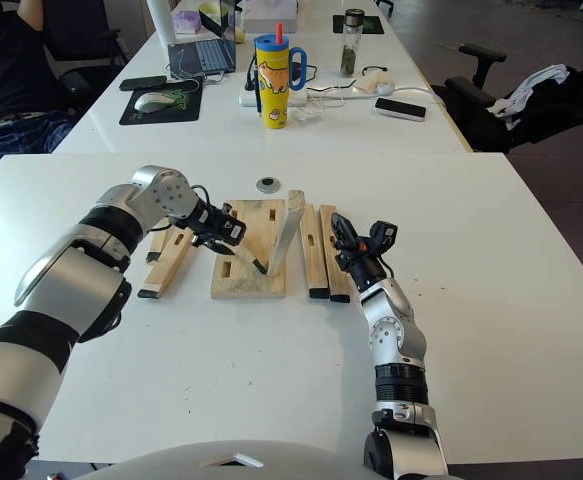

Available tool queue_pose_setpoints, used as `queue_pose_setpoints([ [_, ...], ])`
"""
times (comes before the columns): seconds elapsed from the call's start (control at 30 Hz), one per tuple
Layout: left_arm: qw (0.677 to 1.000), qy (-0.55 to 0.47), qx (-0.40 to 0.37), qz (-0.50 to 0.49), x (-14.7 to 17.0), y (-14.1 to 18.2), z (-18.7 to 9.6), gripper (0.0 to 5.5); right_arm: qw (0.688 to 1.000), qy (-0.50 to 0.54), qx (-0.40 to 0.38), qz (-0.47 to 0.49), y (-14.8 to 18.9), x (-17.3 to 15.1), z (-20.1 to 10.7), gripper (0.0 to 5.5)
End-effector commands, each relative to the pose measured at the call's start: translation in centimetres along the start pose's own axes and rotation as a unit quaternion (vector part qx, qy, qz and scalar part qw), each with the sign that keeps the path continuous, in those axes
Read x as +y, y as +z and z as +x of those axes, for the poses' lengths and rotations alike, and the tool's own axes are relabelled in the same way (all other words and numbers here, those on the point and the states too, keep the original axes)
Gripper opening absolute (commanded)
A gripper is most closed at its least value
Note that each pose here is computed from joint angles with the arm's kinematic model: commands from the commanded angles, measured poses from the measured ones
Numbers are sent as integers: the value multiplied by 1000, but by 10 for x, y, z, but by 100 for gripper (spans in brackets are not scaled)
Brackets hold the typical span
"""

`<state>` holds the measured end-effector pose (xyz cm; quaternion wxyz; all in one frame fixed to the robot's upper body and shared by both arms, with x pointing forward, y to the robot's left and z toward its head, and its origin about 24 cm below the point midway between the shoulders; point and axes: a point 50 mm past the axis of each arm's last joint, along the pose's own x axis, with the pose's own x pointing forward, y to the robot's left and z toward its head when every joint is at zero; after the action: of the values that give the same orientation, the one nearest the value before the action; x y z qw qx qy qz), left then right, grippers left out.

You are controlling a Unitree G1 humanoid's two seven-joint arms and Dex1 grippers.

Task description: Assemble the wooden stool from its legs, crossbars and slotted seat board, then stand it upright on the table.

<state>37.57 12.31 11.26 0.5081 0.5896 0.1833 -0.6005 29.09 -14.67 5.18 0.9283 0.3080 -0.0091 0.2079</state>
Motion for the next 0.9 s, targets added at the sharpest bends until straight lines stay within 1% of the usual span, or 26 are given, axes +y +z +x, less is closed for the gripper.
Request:
queue_pose_setpoints([
  [0.03,999,-16,33,5,-9,-9,4,127,1000,9,4,10,-1,4,4,0],
  [0.07,999,-16,37,7,-9,-11,3,121,1000,9,5,9,-1,4,4,0],
  [0.13,999,-12,44,5,-9,-14,0,86,1000,10,5,9,0,4,4,0],
  [0.2,999,-10,48,-6,-10,-20,-6,72,1000,11,6,8,0,4,4,0],
  [0.3,999,-17,33,-39,-16,-30,-16,41,1000,18,14,-7,-2,5,4,0],
  [0.43,994,-56,-24,-92,-31,-43,-35,41,999,29,-8,-33,5,11,-6,0],
  [0.53,985,-84,-91,-117,-41,-46,-47,41,998,3,-31,-51,11,12,-14,0],
  [0.63,976,-70,-141,-148,-44,-45,-53,41,996,-25,-63,-54,18,19,-22,0],
  [0.73,960,-46,-191,-201,-51,-41,-60,41,993,-78,-63,-61,19,25,-28,0],
  [0.8,956,-44,-198,-214,-59,-38,-65,41,993,-84,-65,-55,20,36,-31,0],
  [0.87,957,-45,-190,-213,-63,-31,-73,41,991,-102,-41,-81,19,46,-30,0],
  [0.9,962,-46,-173,-206,-63,-26,-79,41,988,-100,-33,-110,20,52,-28,0],
])
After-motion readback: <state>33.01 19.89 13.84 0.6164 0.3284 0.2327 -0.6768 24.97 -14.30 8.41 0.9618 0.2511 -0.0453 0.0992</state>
